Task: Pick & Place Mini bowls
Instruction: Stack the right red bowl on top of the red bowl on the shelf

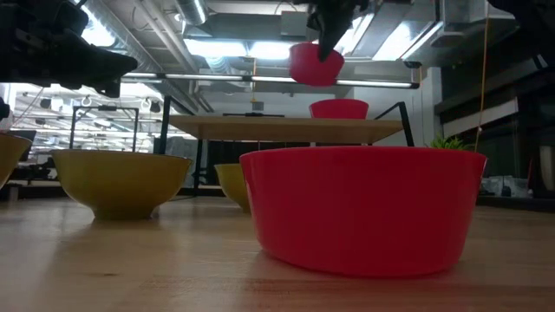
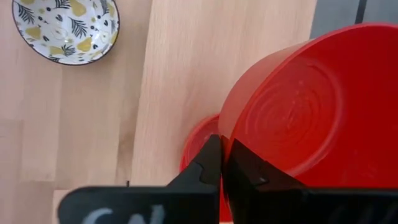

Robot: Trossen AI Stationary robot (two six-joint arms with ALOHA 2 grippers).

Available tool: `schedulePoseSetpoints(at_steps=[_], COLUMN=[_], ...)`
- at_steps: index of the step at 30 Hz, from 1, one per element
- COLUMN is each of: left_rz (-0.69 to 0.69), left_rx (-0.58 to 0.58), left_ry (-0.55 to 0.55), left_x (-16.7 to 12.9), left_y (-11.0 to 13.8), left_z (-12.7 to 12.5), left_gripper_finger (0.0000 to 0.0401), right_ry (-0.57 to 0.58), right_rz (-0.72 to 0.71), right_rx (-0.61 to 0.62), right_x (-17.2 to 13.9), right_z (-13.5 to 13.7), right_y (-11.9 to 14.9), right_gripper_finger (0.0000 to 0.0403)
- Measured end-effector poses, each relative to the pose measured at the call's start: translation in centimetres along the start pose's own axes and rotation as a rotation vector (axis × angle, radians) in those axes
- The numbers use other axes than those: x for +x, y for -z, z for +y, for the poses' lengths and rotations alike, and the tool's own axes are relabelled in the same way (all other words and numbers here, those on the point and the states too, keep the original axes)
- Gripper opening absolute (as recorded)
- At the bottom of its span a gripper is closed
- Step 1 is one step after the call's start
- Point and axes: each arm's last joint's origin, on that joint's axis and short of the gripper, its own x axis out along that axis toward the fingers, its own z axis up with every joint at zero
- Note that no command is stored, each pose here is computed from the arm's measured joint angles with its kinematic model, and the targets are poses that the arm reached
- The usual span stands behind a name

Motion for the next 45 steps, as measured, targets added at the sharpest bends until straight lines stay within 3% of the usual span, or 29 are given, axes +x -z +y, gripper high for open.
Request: schedulePoseSetpoints(at_steps=[19, 37, 45], left_rz=[0.001, 0.000, 0.000], left_rx=[0.000, 0.000, 0.000], left_ry=[0.000, 0.000, 0.000], left_x=[0.0, 0.0, 0.0], left_y=[0.0, 0.0, 0.0], left_z=[0.0, 0.0, 0.0], left_gripper_finger=[0.0008, 0.0013, 0.0008], right_ry=[-0.026, -0.052, -0.078], right_rz=[0.052, 0.038, 0.096], right_rx=[0.072, 0.071, 0.064], right_x=[0.3, 0.2, 1.3], right_z=[-0.4, -0.7, -0.2], right_y=[2.2, 2.4, 3.2], right_gripper_finger=[0.0010, 0.0010, 0.0010])
